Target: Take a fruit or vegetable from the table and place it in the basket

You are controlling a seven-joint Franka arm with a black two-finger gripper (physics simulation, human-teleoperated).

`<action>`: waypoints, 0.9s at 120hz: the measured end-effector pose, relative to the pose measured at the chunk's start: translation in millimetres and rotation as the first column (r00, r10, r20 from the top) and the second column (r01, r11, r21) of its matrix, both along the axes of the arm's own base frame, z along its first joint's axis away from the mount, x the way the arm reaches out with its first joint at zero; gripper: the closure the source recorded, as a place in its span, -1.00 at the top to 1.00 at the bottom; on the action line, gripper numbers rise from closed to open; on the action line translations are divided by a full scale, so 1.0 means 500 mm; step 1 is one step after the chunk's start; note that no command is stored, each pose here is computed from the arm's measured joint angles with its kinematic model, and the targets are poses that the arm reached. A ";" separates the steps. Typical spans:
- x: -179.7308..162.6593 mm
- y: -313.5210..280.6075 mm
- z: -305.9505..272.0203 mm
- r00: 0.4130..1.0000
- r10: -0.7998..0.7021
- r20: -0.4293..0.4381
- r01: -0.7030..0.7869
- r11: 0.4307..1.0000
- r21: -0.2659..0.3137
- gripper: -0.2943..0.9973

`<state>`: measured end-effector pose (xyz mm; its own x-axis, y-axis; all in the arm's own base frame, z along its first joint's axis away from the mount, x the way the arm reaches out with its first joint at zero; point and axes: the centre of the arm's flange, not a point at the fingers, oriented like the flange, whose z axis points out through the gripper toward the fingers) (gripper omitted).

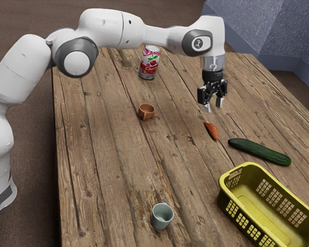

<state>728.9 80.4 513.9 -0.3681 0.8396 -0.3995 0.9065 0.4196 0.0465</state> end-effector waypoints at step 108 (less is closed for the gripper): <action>0.021 -0.065 -0.101 0.995 -0.068 0.076 0.070 0.997 -0.023 0.14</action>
<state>739.2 47.9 463.5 -0.2774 0.8514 -0.4452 0.9279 0.3576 0.1056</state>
